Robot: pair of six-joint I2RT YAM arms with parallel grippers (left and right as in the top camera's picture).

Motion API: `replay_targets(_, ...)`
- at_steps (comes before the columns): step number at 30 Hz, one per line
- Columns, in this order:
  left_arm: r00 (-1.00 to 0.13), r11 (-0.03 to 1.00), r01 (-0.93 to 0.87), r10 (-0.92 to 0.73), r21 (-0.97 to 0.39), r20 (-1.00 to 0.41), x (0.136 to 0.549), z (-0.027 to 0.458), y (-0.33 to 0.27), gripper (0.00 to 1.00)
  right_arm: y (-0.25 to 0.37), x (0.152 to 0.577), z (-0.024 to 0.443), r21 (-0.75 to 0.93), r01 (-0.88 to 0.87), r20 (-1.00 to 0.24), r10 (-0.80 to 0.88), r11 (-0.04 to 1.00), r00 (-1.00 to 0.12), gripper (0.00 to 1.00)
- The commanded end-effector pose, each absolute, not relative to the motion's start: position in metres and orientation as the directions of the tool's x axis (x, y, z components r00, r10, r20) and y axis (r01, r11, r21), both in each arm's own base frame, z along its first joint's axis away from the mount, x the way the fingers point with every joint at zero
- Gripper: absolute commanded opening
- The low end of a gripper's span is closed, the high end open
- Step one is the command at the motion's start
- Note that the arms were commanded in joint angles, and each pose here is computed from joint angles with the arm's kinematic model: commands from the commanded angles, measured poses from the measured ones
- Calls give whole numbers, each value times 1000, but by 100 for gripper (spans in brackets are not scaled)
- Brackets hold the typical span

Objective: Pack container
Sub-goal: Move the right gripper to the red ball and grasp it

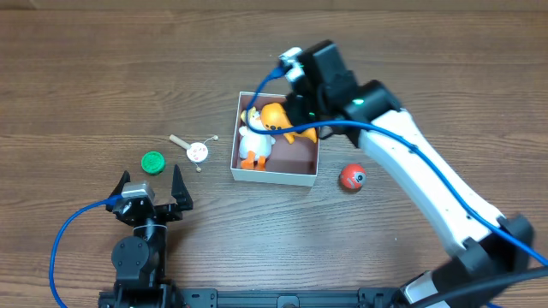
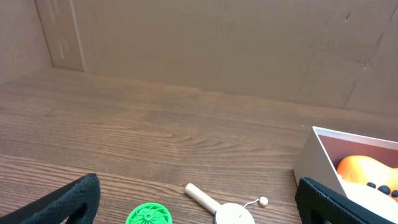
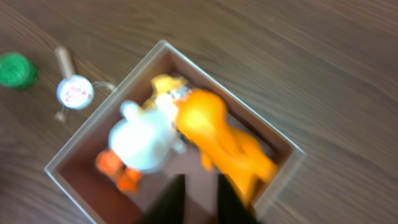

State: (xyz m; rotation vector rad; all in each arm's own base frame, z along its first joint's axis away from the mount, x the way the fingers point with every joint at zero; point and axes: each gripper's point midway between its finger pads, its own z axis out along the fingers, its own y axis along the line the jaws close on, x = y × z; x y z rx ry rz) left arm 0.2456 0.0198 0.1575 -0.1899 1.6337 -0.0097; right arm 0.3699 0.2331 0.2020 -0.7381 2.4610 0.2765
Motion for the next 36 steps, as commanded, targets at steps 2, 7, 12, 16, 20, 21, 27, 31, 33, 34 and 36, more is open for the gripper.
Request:
replay_targets(2, -49, 983, -131, -138, -131, -989, 245, 158, 23, 100, 179, 361, 237, 7, -423, -566, -345, 906, -749, 42)
replay_targets(7, -49, 983, -131, -138, -130, -989, 245, 158, 23, 100, 125, 347, 246, 34, -205, -519, -158, 978, -840, 100)
replay_targets(12, -48, 983, -131, -138, -131, -989, 245, 159, 23, 100, 97, 335, 238, 26, -140, -451, -114, 990, -885, 100)
replay_targets(16, -49, 983, -131, -138, -130, -989, 245, 159, 23, 100, 114, 328, 237, 132, -184, -426, -112, 974, -898, 100)
replay_targets(20, -48, 983, -131, -138, -131, -989, 245, 159, 23, 100, 113, 322, 232, 166, -117, -387, -44, 979, -921, 100)
replay_targets(21, -49, 983, -131, -138, -130, -989, 245, 158, 23, 100, 108, 322, 229, 159, -65, -376, -1, 985, -927, 100)
replay_targets(27, -49, 983, -131, -138, -131, -989, 245, 158, 23, 100, 98, 320, 184, 160, 89, -305, 135, 983, -943, 100)
replay_targets(31, -49, 983, -131, -138, -130, -989, 245, 158, 23, 100, 96, 316, 142, 163, 164, -267, 204, 973, -942, 90)
replay_targets(33, -49, 983, -131, -138, -130, -989, 245, 159, 23, 100, 92, 313, 125, 150, 207, -258, 240, 967, -936, 82)
replay_targets(34, -48, 983, -131, -138, -131, -989, 245, 159, 23, 100, 89, 311, 119, 137, 225, -255, 253, 965, -933, 82)
replay_targets(36, -48, 983, -131, -138, -131, -989, 245, 159, 23, 100, 82, 307, 106, 109, 261, -251, 280, 959, -927, 82)
